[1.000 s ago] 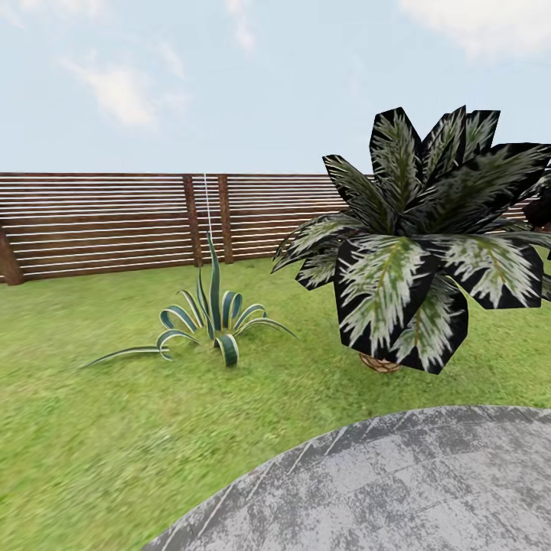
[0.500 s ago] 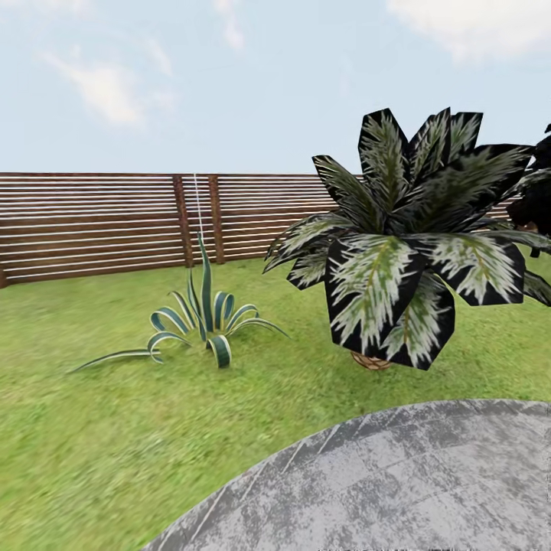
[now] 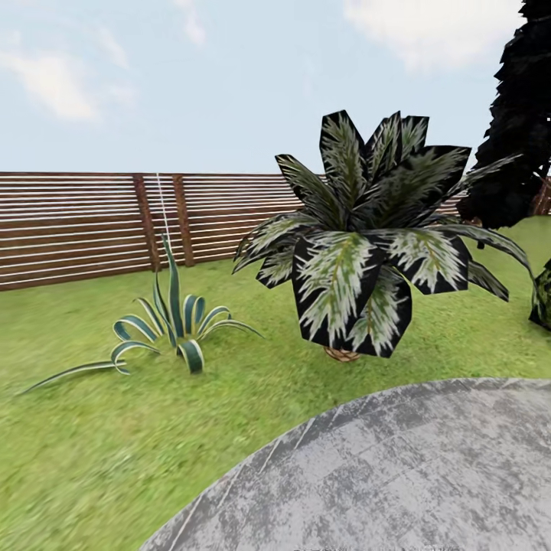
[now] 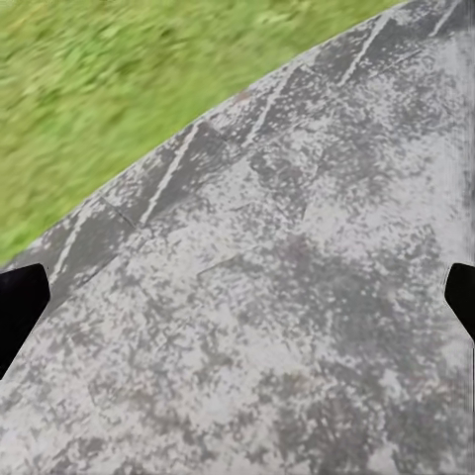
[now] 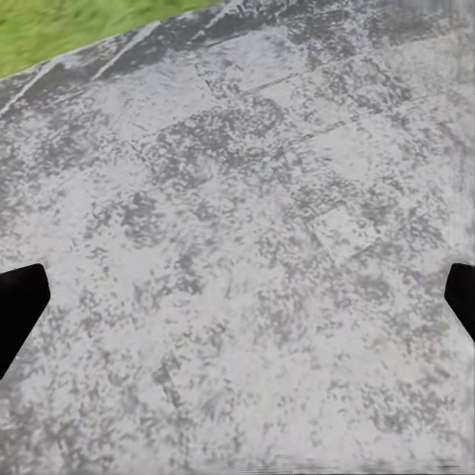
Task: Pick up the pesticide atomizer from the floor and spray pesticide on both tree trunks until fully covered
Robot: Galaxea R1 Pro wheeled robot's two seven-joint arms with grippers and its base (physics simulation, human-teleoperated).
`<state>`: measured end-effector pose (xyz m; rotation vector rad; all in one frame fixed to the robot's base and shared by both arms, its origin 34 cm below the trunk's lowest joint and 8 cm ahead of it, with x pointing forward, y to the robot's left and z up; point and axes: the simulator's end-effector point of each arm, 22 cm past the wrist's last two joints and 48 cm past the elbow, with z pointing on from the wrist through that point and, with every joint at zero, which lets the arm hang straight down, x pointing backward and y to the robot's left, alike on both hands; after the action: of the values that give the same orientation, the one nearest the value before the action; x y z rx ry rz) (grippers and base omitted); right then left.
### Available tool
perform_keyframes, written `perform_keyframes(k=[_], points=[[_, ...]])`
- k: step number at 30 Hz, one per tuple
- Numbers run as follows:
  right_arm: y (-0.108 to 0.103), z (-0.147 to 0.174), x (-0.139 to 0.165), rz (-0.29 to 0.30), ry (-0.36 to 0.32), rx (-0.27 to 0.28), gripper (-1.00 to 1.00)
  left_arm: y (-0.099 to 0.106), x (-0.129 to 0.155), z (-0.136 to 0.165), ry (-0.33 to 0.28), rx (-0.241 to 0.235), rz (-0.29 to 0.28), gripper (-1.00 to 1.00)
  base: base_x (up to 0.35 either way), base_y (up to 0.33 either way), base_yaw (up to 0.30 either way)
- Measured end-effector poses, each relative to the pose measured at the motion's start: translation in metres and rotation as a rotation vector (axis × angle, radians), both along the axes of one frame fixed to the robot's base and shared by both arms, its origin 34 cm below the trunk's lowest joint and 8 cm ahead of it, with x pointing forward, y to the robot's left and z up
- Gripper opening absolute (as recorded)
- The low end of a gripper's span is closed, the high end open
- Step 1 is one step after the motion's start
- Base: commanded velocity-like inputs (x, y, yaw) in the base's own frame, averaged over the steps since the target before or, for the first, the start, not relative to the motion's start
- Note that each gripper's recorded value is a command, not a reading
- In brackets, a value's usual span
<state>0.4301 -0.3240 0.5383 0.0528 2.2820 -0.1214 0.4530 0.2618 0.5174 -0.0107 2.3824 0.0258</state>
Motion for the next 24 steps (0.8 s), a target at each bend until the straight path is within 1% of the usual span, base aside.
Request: perform_keyframes(k=[2, 5, 24], points=[[-0.005, -0.003, -0.001, -0.018, -0.001, 0.000, 1.00, 0.000, 0.000, -0.003, 0.000, -0.001, 0.001, 1.00, 0.000, 0.000, -0.290], [-0.006, -0.008, -0.001, -0.025, -0.002, 0.001, 1.00, -0.001, 0.000, -0.009, 0.000, -0.002, 0.002, 1.00, 0.000, 0.000, -0.292], [-0.007, -0.042, -0.004, -0.028, -0.003, 0.004, 1.00, 0.000, -0.003, -0.043, -0.001, -0.003, 0.004, 1.00, 0.000, 0.000, -0.293]])
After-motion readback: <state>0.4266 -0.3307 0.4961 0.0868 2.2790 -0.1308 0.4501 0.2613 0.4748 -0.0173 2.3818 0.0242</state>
